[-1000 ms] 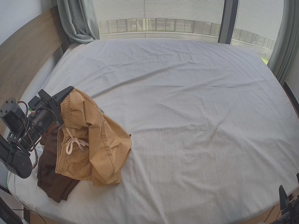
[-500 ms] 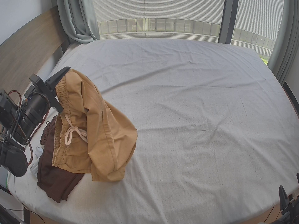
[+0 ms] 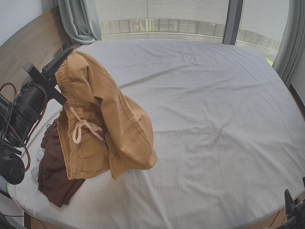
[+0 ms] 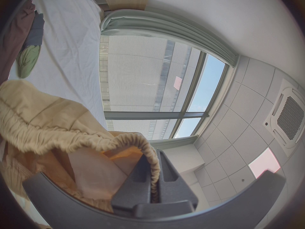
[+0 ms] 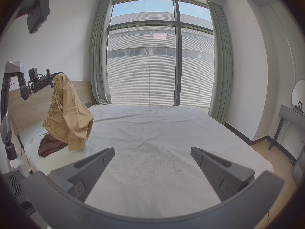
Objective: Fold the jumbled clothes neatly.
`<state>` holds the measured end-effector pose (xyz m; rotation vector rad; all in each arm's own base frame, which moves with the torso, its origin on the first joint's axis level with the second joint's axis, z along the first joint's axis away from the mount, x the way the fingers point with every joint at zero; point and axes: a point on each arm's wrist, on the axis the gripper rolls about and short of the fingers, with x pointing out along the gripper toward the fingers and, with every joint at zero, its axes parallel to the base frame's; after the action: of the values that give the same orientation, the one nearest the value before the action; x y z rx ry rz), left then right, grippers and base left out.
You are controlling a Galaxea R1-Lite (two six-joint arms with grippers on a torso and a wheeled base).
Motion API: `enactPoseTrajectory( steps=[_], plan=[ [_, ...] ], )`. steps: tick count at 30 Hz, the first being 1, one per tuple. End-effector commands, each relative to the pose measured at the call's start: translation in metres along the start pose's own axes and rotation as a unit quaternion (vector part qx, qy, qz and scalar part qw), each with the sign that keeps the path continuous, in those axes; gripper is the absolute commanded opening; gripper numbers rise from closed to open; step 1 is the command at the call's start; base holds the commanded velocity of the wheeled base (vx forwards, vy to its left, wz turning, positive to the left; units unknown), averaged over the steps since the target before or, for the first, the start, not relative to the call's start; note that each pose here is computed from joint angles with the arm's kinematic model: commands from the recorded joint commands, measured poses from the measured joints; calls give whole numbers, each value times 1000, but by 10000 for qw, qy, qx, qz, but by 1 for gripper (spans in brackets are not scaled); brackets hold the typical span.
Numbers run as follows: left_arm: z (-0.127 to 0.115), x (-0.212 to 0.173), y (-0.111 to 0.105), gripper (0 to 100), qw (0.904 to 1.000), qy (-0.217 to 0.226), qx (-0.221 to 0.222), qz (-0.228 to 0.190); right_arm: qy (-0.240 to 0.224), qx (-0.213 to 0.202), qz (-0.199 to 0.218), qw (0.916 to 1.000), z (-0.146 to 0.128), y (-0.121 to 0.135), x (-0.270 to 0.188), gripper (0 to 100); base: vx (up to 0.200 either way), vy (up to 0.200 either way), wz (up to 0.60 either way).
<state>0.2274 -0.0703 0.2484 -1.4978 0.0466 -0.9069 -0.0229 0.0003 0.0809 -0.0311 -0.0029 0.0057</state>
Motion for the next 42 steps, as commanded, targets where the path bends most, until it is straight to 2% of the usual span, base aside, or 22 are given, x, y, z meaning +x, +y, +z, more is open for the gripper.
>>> enactPoseTrajectory(
  steps=[1,10,24,25,27,33,40,41,42],
  plan=[
    [-7,2,-2,0,9999,146,-64,-59,14,-6,2,10000,-5,0,0,100,0,0,0],
    [-37,16,2,0,9965,715,-404,-137,14,-6,2,10000,-5,0,0,100,0,0,0],
    [-68,55,33,0,9894,1224,-772,-70,14,-6,2,10000,-5,0,0,100,0,0,0],
    [-78,64,44,0,9871,1350,-861,-14,6,-6,10,10000,-5,0,0,100,0,0,0],
    [-85,69,50,0,9850,1450,-937,11,14,-6,2,10000,-5,0,0,100,0,0,0],
    [-120,81,45,0,9711,1834,-1517,-155,14,-6,2,10000,-5,0,0,100,0,0,0],
    [-135,101,60,0,9655,2022,-1622,-231,14,-6,2,10000,-5,0,0,100,0,0,0],
    [-146,106,65,0,9598,2207,-1714,-253,14,2,2,10000,-5,0,0,100,0,0,0],
    [-146,106,65,0,9598,2207,-1714,-253,14,2,2,10000,-5,0,0,100,0,0,0]
  ],
)
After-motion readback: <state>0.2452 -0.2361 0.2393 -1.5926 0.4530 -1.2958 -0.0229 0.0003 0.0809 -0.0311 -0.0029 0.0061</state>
